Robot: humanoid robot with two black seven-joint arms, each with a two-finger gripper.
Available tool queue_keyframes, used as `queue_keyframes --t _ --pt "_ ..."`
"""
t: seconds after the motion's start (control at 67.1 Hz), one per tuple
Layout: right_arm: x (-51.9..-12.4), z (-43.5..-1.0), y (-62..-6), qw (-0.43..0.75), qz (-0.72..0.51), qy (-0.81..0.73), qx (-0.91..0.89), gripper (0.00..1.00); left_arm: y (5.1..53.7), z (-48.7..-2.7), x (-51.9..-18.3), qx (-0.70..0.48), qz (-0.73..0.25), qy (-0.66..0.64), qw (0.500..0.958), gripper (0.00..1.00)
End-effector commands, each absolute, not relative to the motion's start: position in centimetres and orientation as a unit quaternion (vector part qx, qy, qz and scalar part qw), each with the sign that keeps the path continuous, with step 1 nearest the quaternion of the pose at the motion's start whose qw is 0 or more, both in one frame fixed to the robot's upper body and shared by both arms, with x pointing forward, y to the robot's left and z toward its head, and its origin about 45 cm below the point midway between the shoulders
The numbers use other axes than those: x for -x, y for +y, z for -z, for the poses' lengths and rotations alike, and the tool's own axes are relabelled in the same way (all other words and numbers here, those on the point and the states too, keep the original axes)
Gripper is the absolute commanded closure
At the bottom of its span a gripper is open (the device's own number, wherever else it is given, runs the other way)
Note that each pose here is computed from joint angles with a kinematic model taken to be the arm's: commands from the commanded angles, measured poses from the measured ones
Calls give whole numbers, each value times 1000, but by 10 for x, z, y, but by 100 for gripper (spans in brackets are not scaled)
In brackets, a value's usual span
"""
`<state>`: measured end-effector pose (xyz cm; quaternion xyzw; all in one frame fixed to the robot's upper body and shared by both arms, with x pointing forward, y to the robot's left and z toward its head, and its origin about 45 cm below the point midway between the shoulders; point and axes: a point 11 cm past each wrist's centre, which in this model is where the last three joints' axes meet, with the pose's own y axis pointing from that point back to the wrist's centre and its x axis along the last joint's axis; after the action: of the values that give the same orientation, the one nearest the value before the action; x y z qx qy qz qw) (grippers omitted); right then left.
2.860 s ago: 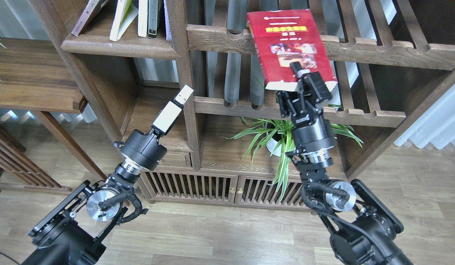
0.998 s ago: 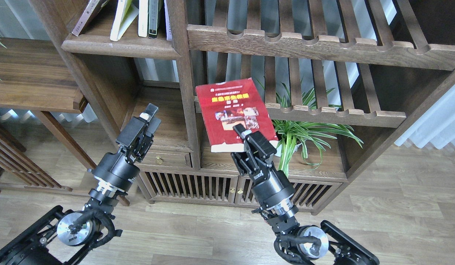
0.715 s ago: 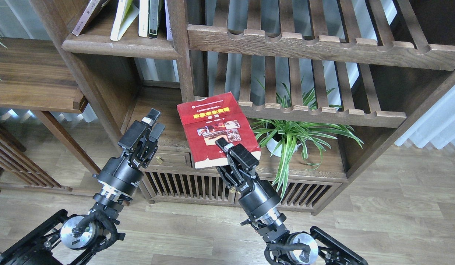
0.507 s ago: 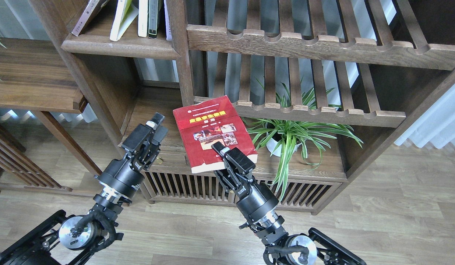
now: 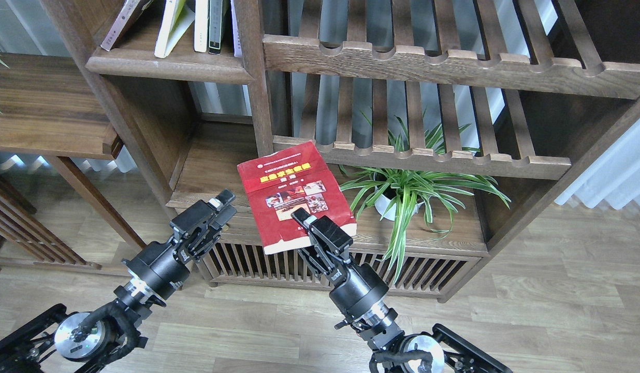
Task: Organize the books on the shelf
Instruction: 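Pinch the red book's edge with the left gripper, right gripper supporting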
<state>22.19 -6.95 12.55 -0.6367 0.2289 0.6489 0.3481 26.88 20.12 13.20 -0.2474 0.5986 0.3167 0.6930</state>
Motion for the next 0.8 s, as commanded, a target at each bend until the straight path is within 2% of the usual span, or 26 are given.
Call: queue_keyframes --t 0.0,0.358,0.566,0.79 --pt "-214 -124 -62 332 -655 218 643 95 199 -132 -269 245 -314 599 694 46" --pt "-202 -118 -58 317 -662 214 644 95 195 -129 -265 242 -311 605 692 46" --pt "-200 -117 -57 312 -660 213 649 95 186 -123 -256 226 -302 616 692 55" --pt "-199 -117 -56 309 -660 212 651 95 177 -123 -255 227 -292 620 692 56"
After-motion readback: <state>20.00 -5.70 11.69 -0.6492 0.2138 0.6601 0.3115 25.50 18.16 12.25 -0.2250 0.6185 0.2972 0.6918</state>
